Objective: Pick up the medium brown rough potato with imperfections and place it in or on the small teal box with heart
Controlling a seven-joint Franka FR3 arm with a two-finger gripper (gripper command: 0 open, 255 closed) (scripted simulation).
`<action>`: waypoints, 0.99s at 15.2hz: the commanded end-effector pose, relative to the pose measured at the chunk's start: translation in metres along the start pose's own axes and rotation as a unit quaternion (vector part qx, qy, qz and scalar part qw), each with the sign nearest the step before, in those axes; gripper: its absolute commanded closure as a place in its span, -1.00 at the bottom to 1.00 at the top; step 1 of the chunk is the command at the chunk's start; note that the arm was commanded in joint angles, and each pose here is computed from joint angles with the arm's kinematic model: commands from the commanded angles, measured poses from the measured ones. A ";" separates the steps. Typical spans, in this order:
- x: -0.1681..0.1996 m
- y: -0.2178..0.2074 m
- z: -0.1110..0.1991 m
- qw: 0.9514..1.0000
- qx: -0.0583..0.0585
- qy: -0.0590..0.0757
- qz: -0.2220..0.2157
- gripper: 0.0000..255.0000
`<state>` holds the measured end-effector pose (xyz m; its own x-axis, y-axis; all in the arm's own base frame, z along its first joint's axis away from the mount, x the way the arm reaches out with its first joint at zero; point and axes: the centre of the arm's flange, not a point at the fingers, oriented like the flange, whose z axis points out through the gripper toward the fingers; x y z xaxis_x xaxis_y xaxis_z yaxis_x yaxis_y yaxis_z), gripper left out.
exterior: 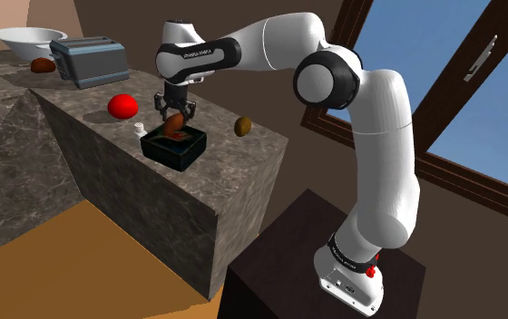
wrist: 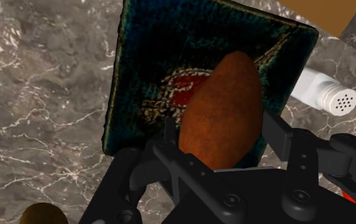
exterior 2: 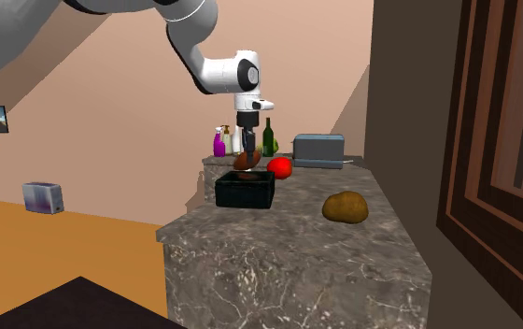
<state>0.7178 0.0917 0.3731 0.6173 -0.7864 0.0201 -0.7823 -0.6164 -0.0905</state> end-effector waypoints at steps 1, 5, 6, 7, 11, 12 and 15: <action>0.000 0.001 0.010 1.000 0.000 0.000 0.000 1.00; 0.000 0.002 0.016 1.000 0.000 0.000 0.000 1.00; 0.000 0.002 0.016 1.000 0.000 0.000 0.000 1.00; 0.000 0.002 0.016 1.000 0.000 0.000 0.000 1.00; 0.000 0.002 0.016 1.000 0.000 0.000 0.000 -1.00; -0.001 0.002 0.015 1.000 0.000 0.000 0.000 -1.00; -0.001 0.002 0.015 1.000 0.000 0.000 0.000 -1.00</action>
<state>0.7175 0.0919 0.3578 0.6174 -0.7864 0.0203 -0.7822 -0.6164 -0.0909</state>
